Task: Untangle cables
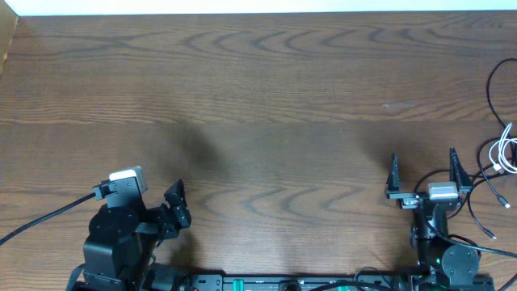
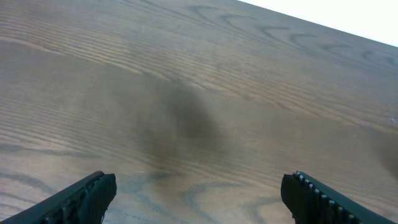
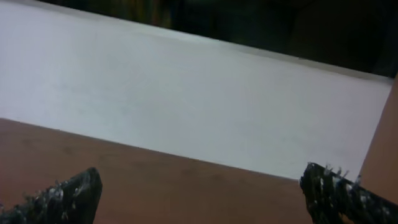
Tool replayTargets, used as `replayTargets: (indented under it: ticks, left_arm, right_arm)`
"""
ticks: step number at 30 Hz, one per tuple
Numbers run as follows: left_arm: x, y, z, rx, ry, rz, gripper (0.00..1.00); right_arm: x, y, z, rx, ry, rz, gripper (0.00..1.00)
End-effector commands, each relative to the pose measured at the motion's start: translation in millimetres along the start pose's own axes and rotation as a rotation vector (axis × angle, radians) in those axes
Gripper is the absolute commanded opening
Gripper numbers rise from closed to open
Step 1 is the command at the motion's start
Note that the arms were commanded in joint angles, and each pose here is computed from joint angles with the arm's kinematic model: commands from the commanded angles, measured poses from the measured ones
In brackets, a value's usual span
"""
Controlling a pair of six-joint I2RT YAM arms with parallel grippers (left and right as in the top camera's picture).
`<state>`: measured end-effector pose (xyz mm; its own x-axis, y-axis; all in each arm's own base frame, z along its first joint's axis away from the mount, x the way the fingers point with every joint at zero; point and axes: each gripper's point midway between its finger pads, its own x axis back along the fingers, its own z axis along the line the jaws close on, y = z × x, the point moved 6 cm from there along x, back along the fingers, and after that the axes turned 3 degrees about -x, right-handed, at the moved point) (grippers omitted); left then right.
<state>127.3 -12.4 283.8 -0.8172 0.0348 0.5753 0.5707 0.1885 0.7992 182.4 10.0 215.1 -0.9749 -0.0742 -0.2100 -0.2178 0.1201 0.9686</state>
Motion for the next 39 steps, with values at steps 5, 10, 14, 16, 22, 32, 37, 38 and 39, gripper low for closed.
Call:
replayTargets:
  ticks: [5,10,14,16,22,32,37,38,39]
  left_arm:
    - [-1.7,-2.3,0.1,-0.015,0.0,0.009,0.9]
    - [-1.7,-2.3,0.1,-0.014,0.0,0.009,0.9]
    - [-1.7,-2.3,0.1,-0.014,0.0,0.009,0.9]
    - [-1.7,-2.3,0.1,-0.015,0.0,0.009,0.9]
    - [-1.7,-2.3,0.1,-0.014,0.0,0.009,0.9]
    - [-1.7,-2.3,0.1,-0.015,0.0,0.009,0.9]
    - [-1.7,-2.3,0.1,-0.014,0.0,0.009,0.9]
    - [-1.7,-2.4,0.1,-0.014,0.0,0.009,0.9]
    - [-1.5,-2.4,0.3,-0.013,0.001,0.008,0.9]
  right_arm:
    - [7.5,-51.5,9.1,-0.043,0.056,0.274,0.99]
    - [7.6,-51.7,9.1,-0.045,0.054,0.275,0.99]
    - [7.6,-51.7,9.1,-0.045,0.054,0.275,0.99]
    - [7.6,-51.7,9.1,-0.045,0.054,0.275,0.99]
    - [7.6,-51.7,9.1,-0.045,0.054,0.275,0.99]
    - [7.6,-51.7,9.1,-0.045,0.054,0.275,0.99]
    - [7.6,-51.7,9.1,-0.045,0.054,0.275,0.99]
    - [7.6,-51.7,9.1,-0.045,0.054,0.275,0.99]
    - [7.6,-51.7,9.1,-0.045,0.054,0.275,0.99]
